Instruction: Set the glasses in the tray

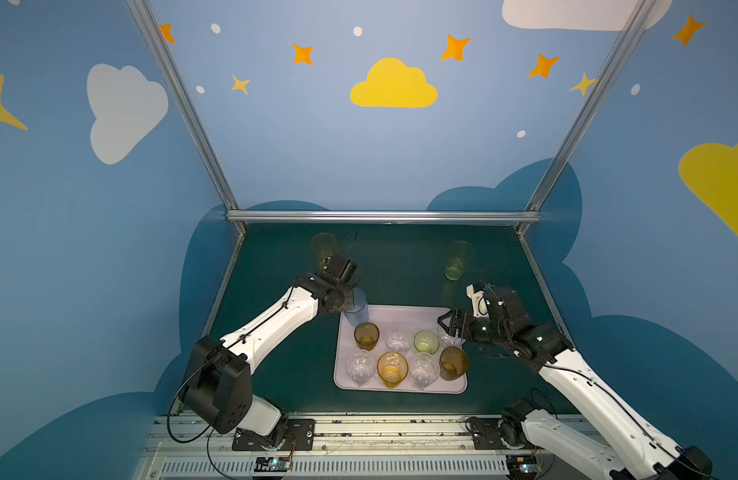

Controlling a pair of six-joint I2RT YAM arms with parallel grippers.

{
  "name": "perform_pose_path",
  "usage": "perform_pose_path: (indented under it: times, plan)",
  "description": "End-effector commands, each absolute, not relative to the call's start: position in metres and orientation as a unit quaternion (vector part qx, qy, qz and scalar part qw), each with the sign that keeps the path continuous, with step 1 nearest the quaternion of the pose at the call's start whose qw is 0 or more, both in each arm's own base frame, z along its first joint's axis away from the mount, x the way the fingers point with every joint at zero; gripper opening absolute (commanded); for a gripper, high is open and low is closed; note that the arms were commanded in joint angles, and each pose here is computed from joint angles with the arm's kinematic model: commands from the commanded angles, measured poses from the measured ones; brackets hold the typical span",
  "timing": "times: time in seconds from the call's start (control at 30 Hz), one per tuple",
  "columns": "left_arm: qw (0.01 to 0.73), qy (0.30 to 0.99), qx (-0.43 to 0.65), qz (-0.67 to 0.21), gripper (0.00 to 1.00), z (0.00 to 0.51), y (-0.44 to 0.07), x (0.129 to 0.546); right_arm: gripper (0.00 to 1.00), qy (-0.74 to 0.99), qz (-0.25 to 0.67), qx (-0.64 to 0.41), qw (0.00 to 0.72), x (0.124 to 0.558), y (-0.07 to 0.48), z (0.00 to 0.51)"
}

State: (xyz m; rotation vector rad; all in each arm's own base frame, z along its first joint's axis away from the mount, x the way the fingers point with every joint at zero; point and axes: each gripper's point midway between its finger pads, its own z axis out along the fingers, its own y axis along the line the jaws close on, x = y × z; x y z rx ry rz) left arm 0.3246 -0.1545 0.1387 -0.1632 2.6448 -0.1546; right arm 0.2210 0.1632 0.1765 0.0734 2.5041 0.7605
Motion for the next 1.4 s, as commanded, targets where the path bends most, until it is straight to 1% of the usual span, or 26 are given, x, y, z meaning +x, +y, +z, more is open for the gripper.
perform_pose_path:
  times: [0.0,0.27,0.33,0.43,0.5,0.57,0.67,0.73,0.8,0.93,1.07,1.1,1.2,1.27,1.37]
  plan:
    - [0.238,0.968,-0.059,-0.046,0.04,0.138,-0.153,0.321,0.83,0.927,0.278,0.034,0.248,0.217,0.160,0.170]
    - [0.235,0.970,-0.049,-0.042,0.04,0.137,-0.157,0.320,0.83,0.928,0.277,0.036,0.246,0.217,0.160,0.167]
    - [0.233,0.971,-0.047,-0.041,0.06,0.136,-0.159,0.320,0.83,0.929,0.276,0.035,0.244,0.217,0.160,0.166]
    - [0.230,0.971,-0.045,-0.039,0.15,0.137,-0.160,0.322,0.83,0.929,0.278,0.036,0.241,0.218,0.161,0.165]
    - [0.231,0.971,-0.044,-0.039,0.27,0.138,-0.161,0.324,0.83,0.930,0.279,0.037,0.238,0.218,0.161,0.165]
    - [0.234,0.971,-0.044,-0.040,0.30,0.141,-0.163,0.327,0.82,0.930,0.279,0.037,0.237,0.218,0.161,0.164]
    - [0.239,0.969,-0.041,-0.042,0.29,0.146,-0.165,0.330,0.83,0.930,0.279,0.040,0.236,0.219,0.161,0.164]
    - [0.243,0.968,-0.039,-0.048,0.30,0.149,-0.167,0.332,0.83,0.929,0.282,0.039,0.237,0.220,0.162,0.166]
    - [0.247,0.967,-0.039,-0.054,0.35,0.151,-0.168,0.333,0.83,0.928,0.283,0.040,0.238,0.220,0.162,0.168]
    - [0.256,0.964,-0.035,-0.059,0.51,0.156,-0.169,0.334,0.83,0.927,0.283,0.042,0.241,0.221,0.161,0.169]
    - [0.271,0.960,-0.034,-0.058,0.58,0.164,-0.168,0.337,0.83,0.927,0.282,0.046,0.242,0.221,0.160,0.168]
    - [0.276,0.959,-0.034,-0.058,0.62,0.167,-0.168,0.338,0.83,0.927,0.282,0.047,0.242,0.221,0.159,0.169]
    - [0.291,0.954,-0.039,-0.052,0.65,0.176,-0.164,0.341,0.83,0.926,0.282,0.049,0.245,0.221,0.158,0.171]
    - [0.301,0.951,-0.040,-0.050,0.73,0.182,-0.162,0.342,0.82,0.925,0.284,0.050,0.248,0.221,0.158,0.173]
    - [0.315,0.947,-0.036,-0.056,0.79,0.191,-0.161,0.341,0.83,0.924,0.284,0.053,0.250,0.222,0.157,0.175]
